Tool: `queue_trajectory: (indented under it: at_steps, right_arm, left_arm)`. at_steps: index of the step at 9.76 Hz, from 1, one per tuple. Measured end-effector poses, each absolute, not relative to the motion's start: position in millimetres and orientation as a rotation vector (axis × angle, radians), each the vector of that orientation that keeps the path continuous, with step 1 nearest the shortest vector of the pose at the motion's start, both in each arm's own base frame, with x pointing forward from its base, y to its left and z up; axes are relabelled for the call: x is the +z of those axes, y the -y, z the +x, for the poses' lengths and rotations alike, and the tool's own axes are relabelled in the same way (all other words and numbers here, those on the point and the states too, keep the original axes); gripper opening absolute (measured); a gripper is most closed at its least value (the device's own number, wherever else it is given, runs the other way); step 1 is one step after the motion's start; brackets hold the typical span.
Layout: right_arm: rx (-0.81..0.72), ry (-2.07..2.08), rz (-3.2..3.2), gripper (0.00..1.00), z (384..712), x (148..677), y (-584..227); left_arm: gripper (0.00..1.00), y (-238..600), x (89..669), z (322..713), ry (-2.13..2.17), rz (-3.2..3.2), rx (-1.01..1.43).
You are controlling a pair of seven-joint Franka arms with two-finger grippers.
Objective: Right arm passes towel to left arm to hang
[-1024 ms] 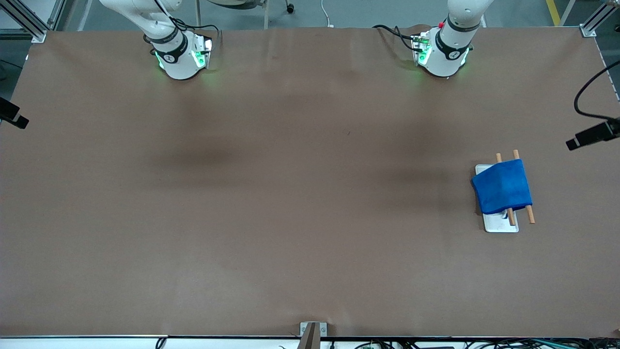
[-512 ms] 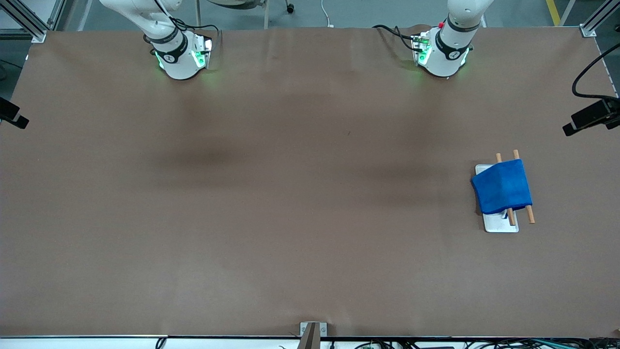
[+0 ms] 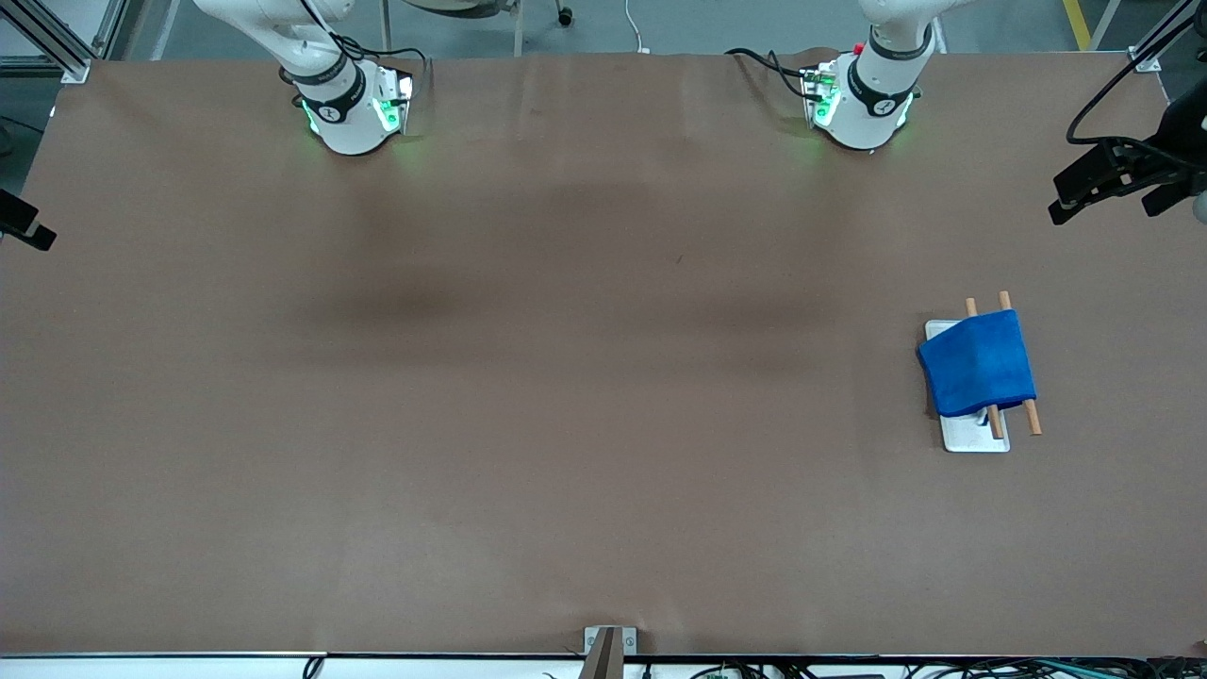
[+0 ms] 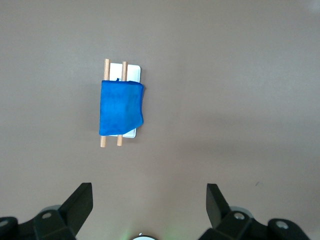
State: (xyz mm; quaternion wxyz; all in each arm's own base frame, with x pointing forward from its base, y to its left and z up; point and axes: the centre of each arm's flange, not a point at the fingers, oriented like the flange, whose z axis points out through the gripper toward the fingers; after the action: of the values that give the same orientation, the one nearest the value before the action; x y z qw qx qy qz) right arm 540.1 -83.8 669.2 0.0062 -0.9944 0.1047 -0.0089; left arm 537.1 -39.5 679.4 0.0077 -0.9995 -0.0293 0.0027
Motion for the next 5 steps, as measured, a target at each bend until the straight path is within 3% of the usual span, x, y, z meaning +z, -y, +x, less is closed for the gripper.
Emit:
queue_trajectory:
  at_steps: [5]
  right_arm:
    - [-0.028,-0.328,-3.112,1.00,540.1,669.2,84.0]
  left_arm:
    - [1.00,51.0,666.9,502.9,0.031,-3.122,0.056]
